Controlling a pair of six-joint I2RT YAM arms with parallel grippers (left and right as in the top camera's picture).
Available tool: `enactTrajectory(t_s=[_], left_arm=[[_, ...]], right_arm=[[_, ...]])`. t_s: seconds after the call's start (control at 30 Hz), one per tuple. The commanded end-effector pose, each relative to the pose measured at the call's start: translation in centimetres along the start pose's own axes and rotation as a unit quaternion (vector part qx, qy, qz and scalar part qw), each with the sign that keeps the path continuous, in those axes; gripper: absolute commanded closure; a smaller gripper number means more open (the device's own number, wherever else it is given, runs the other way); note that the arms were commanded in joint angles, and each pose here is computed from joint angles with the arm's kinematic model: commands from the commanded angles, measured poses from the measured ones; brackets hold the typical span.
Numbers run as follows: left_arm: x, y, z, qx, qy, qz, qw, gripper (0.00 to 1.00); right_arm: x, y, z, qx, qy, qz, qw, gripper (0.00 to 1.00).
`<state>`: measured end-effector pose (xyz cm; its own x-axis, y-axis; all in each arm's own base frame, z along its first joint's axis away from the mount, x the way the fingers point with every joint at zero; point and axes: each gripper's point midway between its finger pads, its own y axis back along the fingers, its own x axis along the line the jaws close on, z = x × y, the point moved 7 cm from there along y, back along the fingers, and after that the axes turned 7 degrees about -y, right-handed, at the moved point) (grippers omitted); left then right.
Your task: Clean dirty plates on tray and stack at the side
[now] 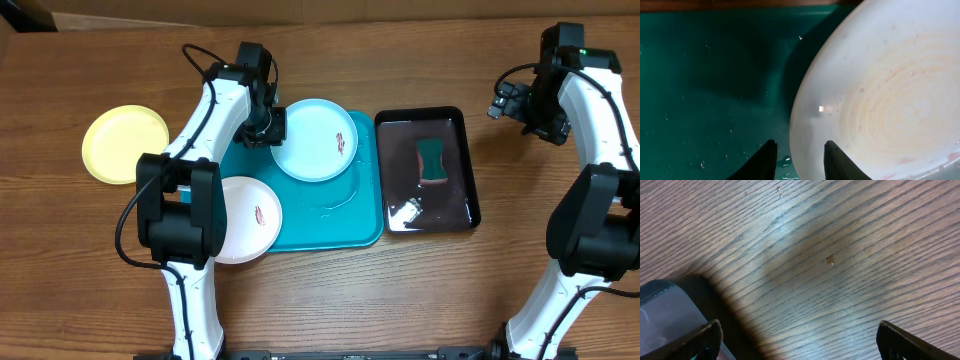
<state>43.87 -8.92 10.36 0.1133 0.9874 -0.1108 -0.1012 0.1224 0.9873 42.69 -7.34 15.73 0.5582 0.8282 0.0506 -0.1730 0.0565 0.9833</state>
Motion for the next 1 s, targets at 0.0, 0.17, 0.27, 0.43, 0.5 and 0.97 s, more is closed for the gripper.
enactTrajectory(t_s=[0.0,0.17,0.27,0.43,0.5,0.97], left_arm=[[0.2,-0.3,0.2,-0.004,0.013,0.009,1.000,0.67],[0.4,-0.3,0.0,0.000,0.030,0.020,0.999,0.67],[0.3,-0.9,-0.3,0.003,0.034,0.020,0.999,0.68],[0.4,-2.3,-1.1,0.011,0.038,0.017,0.999,0.91],[0.4,-2.3,-1.2,0.013,0.038,0.017,0.999,0.96],[-1.0,-1.7,-3.2,0.065,0.021,0.021,0.997,0.96]], right_arm=[[0.0,1.3,0.3,-0.015,-0.005,0.011,1.000,0.00],[0.0,1.3,0.3,-0.015,-0.005,0.011,1.000,0.00],[0.0,1.3,0.3,-0.015,-0.005,0.011,1.000,0.00],[0.0,1.3,0.3,-0.015,-0.005,0.011,1.000,0.00],[0.0,1.3,0.3,-0.015,-0.005,0.011,1.000,0.00],[0.0,1.3,0.3,-0.015,-0.005,0.011,1.000,0.00]])
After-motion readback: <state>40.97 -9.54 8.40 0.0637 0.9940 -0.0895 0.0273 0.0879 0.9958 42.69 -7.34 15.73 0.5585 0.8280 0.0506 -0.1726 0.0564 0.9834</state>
